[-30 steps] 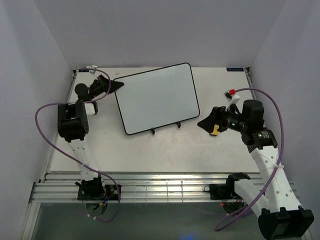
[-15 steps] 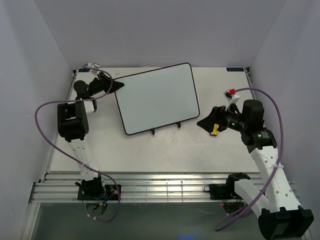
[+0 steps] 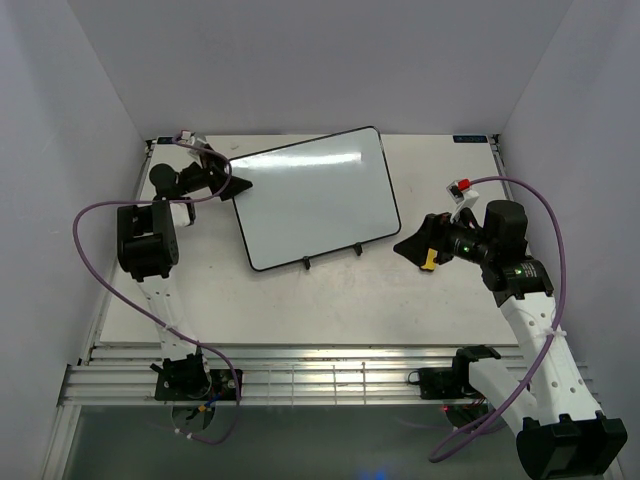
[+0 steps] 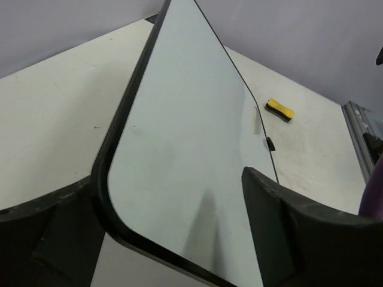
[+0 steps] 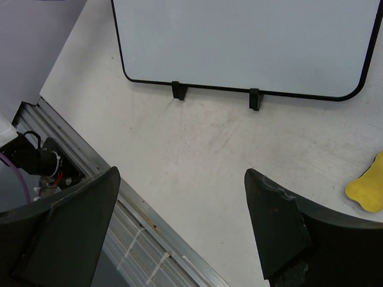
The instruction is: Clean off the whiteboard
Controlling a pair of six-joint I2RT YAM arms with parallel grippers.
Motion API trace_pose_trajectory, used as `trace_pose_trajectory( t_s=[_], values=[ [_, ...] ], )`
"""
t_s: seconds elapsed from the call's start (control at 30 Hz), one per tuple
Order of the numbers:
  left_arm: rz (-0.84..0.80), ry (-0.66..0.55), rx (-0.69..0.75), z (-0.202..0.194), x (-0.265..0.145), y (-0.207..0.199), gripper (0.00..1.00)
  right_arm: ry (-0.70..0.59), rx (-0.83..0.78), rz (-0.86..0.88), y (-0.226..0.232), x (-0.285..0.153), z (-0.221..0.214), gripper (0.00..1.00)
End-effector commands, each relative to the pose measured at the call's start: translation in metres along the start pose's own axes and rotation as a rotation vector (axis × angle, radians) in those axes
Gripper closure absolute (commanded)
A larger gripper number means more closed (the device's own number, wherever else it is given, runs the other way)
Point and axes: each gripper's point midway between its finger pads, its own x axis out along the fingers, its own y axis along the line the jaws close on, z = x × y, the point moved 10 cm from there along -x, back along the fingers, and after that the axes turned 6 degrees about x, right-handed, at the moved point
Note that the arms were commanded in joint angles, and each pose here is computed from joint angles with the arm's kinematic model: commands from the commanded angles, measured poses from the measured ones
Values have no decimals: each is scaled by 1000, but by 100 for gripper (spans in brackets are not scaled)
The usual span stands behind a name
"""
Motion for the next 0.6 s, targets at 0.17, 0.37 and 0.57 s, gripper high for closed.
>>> trace_pose_trajectory(
  t_s=[0.17, 0.37, 0.57],
  values=[
    [-81, -22, 330, 27, 2, -10, 2, -32, -26, 15, 4, -3, 5, 10],
    [-68, -31, 330, 29, 1, -11, 2, -31, -24, 13, 3, -2, 4, 10],
    [53, -88, 301, 26, -15, -14, 2, -28, -24, 14, 3, -3, 3, 10]
  ],
)
